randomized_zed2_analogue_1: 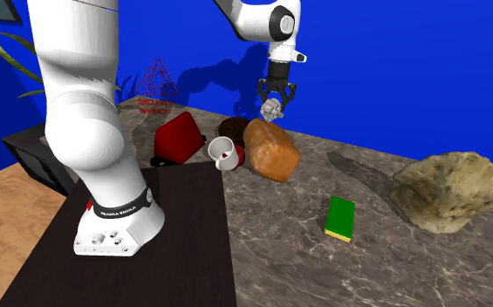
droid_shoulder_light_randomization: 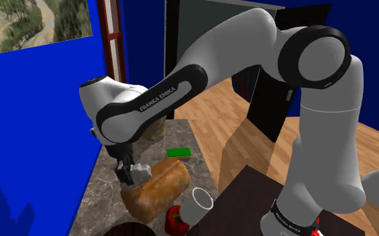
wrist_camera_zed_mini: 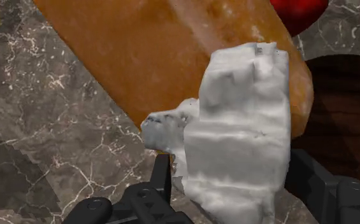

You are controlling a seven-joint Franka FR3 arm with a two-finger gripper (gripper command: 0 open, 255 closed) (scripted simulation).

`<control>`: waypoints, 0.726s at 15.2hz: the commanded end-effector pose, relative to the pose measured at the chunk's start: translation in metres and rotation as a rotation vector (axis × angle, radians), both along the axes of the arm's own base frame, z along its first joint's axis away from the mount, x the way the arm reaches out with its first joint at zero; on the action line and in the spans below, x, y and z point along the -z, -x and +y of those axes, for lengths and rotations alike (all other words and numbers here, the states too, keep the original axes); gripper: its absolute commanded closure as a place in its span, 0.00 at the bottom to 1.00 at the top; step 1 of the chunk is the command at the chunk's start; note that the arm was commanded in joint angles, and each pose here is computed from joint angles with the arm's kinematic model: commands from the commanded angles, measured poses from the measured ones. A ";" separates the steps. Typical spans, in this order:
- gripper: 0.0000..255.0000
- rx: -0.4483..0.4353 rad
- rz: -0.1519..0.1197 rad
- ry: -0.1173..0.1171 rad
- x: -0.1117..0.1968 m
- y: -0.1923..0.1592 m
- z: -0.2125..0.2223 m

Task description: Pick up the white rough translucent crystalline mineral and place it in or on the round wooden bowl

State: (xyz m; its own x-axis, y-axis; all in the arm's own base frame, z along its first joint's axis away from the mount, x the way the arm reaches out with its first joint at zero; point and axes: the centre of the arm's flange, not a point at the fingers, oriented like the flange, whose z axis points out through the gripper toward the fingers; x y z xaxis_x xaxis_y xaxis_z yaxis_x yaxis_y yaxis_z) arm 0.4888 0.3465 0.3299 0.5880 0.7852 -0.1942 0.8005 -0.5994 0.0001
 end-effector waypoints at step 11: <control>1.00 0.000 0.004 0.002 -0.007 0.124 0.105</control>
